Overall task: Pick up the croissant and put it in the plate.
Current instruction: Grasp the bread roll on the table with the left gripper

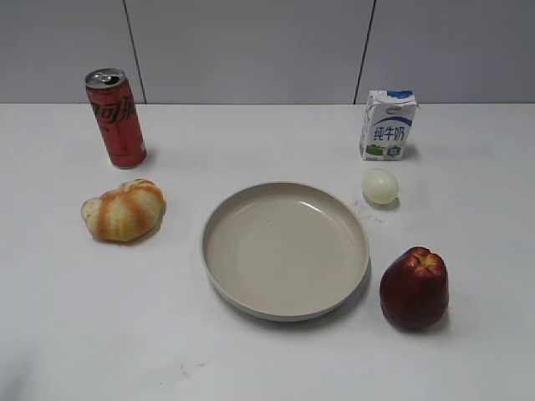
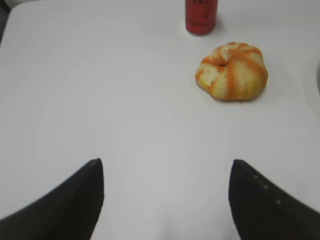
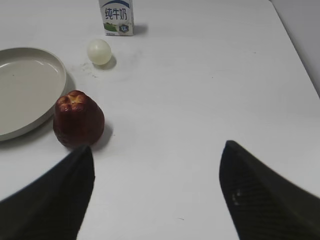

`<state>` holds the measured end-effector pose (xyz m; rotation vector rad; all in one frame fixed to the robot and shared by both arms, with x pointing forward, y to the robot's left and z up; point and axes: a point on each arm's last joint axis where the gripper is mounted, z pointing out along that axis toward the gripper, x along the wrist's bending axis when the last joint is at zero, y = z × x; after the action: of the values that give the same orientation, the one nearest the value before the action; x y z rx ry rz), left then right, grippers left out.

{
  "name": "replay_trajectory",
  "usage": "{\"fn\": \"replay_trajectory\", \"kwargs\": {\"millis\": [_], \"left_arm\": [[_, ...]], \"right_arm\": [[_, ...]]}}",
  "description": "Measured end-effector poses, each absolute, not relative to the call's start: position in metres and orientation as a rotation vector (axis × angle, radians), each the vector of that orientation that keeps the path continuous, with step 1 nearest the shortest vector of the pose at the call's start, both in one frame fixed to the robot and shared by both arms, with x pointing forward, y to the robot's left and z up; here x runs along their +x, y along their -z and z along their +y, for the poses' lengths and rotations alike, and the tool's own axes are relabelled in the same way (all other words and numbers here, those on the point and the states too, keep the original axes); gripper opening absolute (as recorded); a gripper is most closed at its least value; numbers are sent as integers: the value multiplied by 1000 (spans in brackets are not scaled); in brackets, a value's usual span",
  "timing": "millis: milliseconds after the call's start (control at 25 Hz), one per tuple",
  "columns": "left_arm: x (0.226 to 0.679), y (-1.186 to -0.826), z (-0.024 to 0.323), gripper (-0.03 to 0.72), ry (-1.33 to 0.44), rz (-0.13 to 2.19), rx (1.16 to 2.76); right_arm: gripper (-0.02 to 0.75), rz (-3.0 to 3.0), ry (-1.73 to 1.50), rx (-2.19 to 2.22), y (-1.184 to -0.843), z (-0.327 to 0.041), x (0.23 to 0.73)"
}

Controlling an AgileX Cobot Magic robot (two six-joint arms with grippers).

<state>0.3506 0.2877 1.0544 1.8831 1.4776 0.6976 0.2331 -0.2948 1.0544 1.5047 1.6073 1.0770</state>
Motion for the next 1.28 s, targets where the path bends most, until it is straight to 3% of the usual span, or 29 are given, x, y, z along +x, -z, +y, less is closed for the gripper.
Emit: {"fn": "replay_trajectory", "kwargs": {"millis": [360,680,1040,1280], "left_arm": [[436,-1054,273,589,-494,1386,2124],[521,-1049,218,593,-335,1138,2420],[587,-988,155,677,16,1020,2667],[612,-948,146,679,58,1013,2748]], "right_arm": [[588,1607,-1077,1505,-1054,-295,233],[588,1607,-1077,1505,-1054,-295,233],[588,1607,-1077,1505,-1054,-295,233],[588,1607,-1077,1505,-1054,-295,233]]}}
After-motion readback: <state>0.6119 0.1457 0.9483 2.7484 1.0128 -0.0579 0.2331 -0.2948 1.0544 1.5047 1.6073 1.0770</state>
